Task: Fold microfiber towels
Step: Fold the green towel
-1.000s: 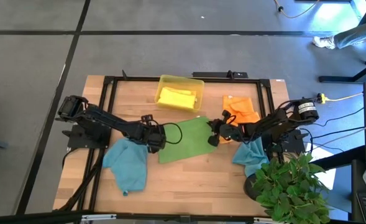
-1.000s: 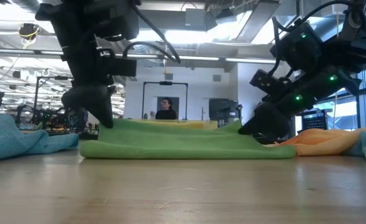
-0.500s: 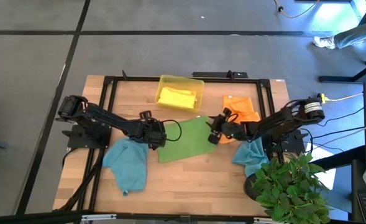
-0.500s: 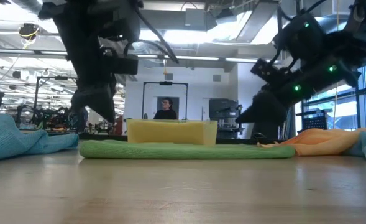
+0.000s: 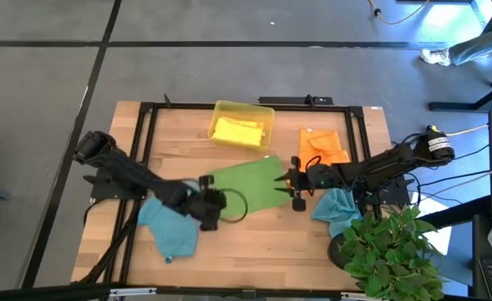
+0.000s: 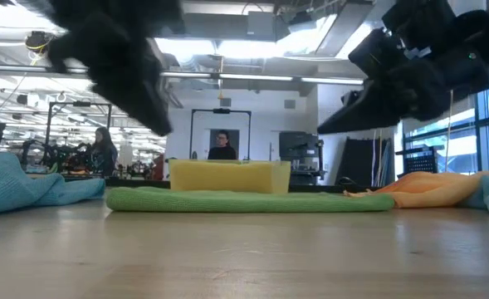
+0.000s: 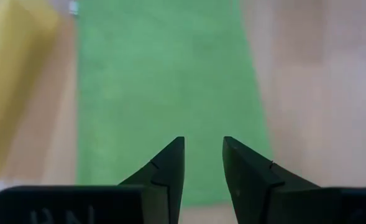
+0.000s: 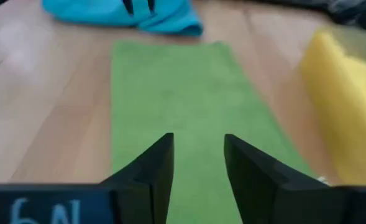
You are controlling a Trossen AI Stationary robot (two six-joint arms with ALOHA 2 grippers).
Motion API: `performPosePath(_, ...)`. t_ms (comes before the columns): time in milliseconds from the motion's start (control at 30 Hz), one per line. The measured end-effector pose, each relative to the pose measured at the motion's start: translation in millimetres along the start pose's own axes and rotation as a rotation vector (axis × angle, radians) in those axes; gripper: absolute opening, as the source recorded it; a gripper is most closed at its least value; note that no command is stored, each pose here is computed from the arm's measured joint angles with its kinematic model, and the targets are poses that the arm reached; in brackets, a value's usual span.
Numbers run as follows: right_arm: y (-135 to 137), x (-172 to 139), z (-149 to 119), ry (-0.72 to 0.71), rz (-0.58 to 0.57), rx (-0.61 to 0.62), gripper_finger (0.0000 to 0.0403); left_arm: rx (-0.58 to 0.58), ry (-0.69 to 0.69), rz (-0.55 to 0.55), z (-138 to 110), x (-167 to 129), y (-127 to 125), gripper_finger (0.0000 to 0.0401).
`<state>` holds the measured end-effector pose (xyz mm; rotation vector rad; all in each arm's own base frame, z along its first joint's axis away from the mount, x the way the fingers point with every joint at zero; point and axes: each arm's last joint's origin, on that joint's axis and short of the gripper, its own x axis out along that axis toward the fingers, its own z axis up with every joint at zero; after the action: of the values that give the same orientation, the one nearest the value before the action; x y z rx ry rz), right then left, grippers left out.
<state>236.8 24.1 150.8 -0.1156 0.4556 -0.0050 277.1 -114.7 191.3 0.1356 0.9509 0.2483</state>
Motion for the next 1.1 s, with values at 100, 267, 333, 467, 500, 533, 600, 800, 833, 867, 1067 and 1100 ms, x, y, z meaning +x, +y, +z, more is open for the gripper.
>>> performPosePath(100, 3.8, -0.3, -3.8, 0.038, 0.016, -0.013, 0.013, 0.011, 0.075, -0.003, -18.9, -11.2, -15.0, 0.0101)
performPosePath(267, 4.3, -0.3, -3.3, 0.033, 0.018, -0.016, 0.0115, -0.07, 0.262, -0.112, -44.5, -28.3, -34.3, 0.0093)
performPosePath(333, 4.3, -0.3, -3.1, 0.031, 0.017, -0.022, 0.0111, -0.095, 0.33, -0.124, -52.0, -31.6, -38.2, 0.009)
performPosePath(467, 4.2, -0.3, -2.7, 0.027, 0.017, -0.036, 0.011, -0.145, 0.534, 0.015, -70.0, -39.2, -26.4, 0.0085)
performPosePath(500, 4.2, -0.3, -2.7, 0.027, 0.017, -0.036, 0.011, -0.155, 0.594, 0.062, -74.3, -41.7, -21.5, 0.0084)
performPosePath(533, 4.2, -0.3, -2.7, 0.027, 0.017, -0.036, 0.011, -0.163, 0.649, 0.112, -77.9, -44.4, -16.5, 0.0083)
performPosePath(600, 4.2, -0.3, -2.7, 0.027, 0.017, -0.036, 0.011, -0.181, 0.716, 0.188, -81.0, -48.7, -7.6, 0.0081)
performPosePath(800, 4.2, -0.3, -1.8, 0.018, 0.016, -0.037, 0.011, -0.13, 0.388, 0.152, -52.4, -47.7, -10.6, 0.0082)
performPosePath(833, 4.1, -0.2, -0.9, 0.008, 0.015, -0.036, 0.011, -0.106, 0.298, 0.131, -45.5, -45.6, -14.5, 0.0082)
performPosePath(867, 4.1, -0.2, 0.5, -0.006, 0.015, -0.035, 0.011, -0.085, 0.212, 0.101, -38.7, -43.2, -19.3, 0.0082)
performPosePath(1067, 4.9, -0.4, 5.9, -0.064, 0.051, -0.03, 0.011, -0.01, 0.07, 0.013, -20.3, -19.0, -28.1, 0.008)
performPosePath(1100, 5.0, -0.4, 5.9, -0.064, 0.058, -0.03, 0.011, -0.013, 0.08, 0.019, -19.9, -13.0, -27.8, 0.0082)
